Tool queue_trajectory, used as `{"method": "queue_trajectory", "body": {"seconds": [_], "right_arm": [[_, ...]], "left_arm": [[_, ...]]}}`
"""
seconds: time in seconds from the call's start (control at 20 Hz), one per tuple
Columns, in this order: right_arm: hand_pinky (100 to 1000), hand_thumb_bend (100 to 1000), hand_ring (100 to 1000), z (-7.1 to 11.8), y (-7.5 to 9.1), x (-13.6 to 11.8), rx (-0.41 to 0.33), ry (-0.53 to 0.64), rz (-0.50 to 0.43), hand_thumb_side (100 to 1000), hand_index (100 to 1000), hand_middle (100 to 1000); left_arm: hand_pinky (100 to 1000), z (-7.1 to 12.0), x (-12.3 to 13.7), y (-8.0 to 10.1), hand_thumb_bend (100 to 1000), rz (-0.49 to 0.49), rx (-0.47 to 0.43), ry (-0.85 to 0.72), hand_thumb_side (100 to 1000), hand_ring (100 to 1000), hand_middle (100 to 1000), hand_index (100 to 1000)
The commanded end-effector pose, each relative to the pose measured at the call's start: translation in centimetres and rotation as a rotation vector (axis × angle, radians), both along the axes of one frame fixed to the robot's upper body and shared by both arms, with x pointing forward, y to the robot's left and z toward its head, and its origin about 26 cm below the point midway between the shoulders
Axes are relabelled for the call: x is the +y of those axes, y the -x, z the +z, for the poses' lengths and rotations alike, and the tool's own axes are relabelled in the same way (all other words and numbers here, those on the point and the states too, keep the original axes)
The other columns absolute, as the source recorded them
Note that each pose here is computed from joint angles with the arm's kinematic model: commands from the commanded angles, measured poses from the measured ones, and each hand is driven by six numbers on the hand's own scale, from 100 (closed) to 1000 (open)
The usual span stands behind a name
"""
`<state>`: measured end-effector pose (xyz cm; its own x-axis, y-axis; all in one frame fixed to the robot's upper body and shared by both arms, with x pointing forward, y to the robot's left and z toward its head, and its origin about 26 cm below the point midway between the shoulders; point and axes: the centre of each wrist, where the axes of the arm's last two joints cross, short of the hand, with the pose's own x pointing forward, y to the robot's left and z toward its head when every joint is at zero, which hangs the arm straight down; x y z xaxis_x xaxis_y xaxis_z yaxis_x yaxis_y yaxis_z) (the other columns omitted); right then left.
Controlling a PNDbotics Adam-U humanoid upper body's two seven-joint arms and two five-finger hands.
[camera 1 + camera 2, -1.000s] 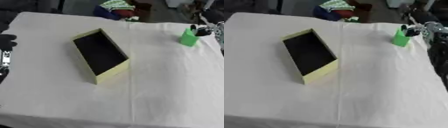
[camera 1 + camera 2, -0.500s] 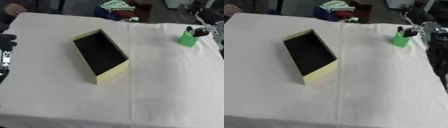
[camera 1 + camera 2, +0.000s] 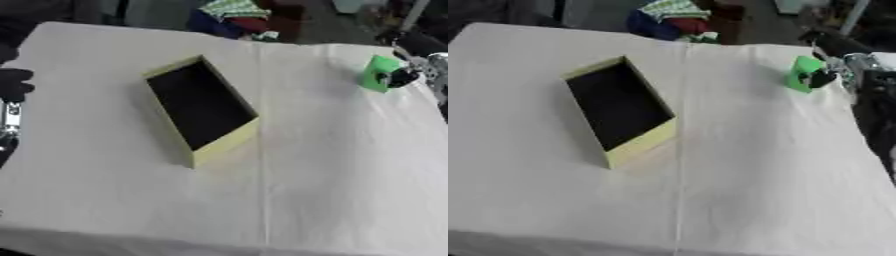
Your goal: Pick up objects on the table and place them in the box.
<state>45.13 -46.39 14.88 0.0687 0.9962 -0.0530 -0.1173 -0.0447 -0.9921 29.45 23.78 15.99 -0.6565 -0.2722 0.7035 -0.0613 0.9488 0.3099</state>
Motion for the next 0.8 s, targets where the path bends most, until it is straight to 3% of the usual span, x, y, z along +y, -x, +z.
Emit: {"method": "queue_trajectory", "body": {"seconds": [0.05,0.35,0.8], "right_arm": [[883,302,1000,3.2,0.2,-1.5,-0.049,-0.023,-0.044,109,1000,979],[881,296,1000,3.4,0.4,-1.9,-0.046,-0.053,-0.08,114,1000,974],[889,266,1000,2.2,1.0,-2.6,-0.03,-0.06,-0.138,111,1000,951]], "left_arm": [[656,1.0,0.2,0.1,245,-0.006,-0.035,-0.007,570,676,732,816],[656,1.2,0.1,0.1,247,-0.012,-0.04,-0.006,570,675,732,816],[657,1.3,0.0,0.1,245,-0.016,-0.042,-0.006,567,675,732,816]]}}
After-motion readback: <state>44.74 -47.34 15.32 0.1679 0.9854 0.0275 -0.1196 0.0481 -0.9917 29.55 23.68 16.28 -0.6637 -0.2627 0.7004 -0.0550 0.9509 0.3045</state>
